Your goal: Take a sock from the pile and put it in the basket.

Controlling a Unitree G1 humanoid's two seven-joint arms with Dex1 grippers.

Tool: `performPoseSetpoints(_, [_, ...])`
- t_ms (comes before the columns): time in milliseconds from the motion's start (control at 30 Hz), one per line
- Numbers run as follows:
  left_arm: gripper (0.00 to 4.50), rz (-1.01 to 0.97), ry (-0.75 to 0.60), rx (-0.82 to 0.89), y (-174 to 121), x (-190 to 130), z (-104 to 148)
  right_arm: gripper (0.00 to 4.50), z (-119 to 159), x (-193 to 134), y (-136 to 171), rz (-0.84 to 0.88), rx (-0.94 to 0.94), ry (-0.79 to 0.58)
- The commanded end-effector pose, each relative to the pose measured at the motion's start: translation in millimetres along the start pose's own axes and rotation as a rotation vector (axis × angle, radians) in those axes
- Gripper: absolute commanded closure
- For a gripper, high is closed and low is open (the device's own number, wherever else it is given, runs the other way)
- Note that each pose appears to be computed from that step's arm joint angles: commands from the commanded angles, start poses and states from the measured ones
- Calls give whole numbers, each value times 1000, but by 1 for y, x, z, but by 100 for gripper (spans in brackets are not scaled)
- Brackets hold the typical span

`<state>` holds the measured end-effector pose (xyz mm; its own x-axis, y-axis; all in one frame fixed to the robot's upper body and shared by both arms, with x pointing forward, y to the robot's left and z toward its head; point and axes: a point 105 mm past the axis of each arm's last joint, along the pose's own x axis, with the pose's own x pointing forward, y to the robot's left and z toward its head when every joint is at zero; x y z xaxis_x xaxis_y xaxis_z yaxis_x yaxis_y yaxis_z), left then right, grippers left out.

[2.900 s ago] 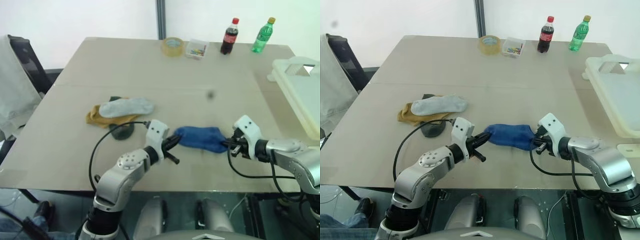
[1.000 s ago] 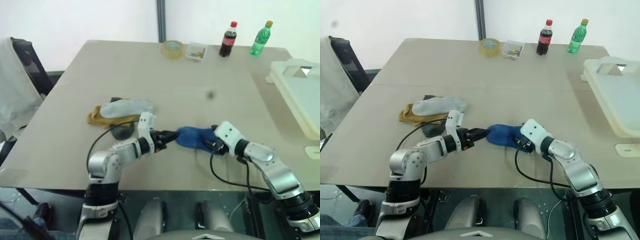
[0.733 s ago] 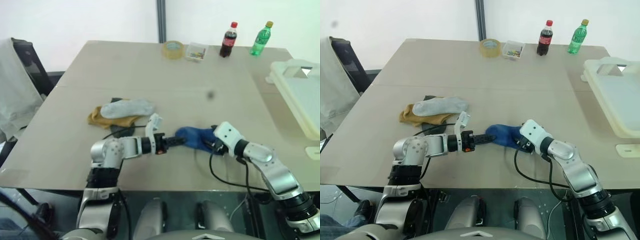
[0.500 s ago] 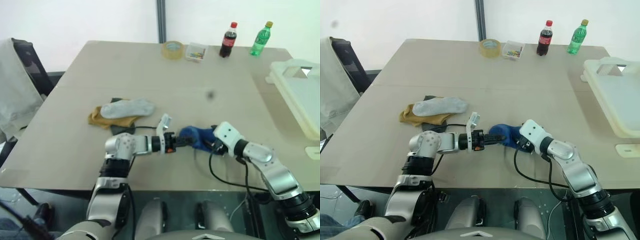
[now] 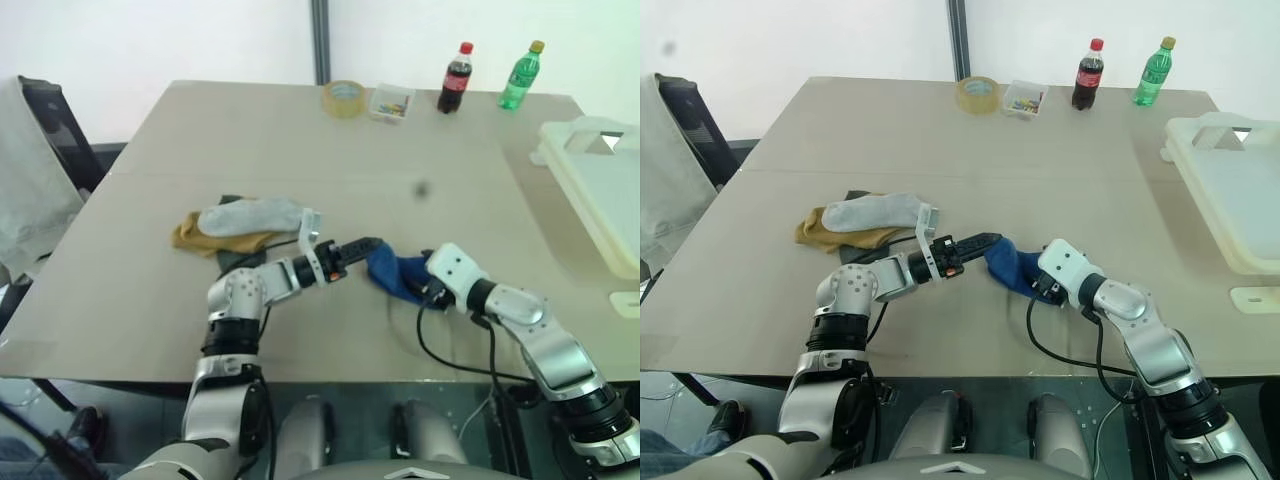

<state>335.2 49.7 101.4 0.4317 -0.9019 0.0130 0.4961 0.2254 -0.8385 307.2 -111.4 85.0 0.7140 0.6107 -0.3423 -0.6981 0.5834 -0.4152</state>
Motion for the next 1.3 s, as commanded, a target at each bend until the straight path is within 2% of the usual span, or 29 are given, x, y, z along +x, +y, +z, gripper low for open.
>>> performPoseSetpoints(33, [229,-99,30,-13,-21,10,-7,114,-17,2,6,22,14,67])
performPoseSetpoints(200, [229,-144,77,-31,-30,14,-18,114,-18,2,5,15,9,68])
performPoseSetpoints(367, [229,-192,46,-65,-40,19,-12,114,-19,2,8,15,10,69])
performPoseSetpoints(567, [229,-142,66,-71,-31,27,-20,114,-6,-3,0,-18,-2,31])
performPoseSetpoints(833, [229,-163,58,-66,-35,38,-18,114,28,-44,-12,-46,-10,-9])
performPoseSetpoints(1000, [229,-166,78,-73,-33,44,-23,114,11,-80,-14,-25,20,127])
performPoseSetpoints(1067, [229,-167,96,-75,-33,49,-27,114,5,-91,-18,-47,88,155])
performPoseSetpoints(1233, [229,-172,159,-68,-34,61,-42,114,25,-87,-13,-36,247,48])
performPoseSetpoints(1267, [225,-175,163,-71,-34,64,-43,65,30,-84,-11,-31,266,25])
performPoseSetpoints(1300, [225,-176,167,-72,-34,66,-44,36,34,-81,-11,-31,282,5])
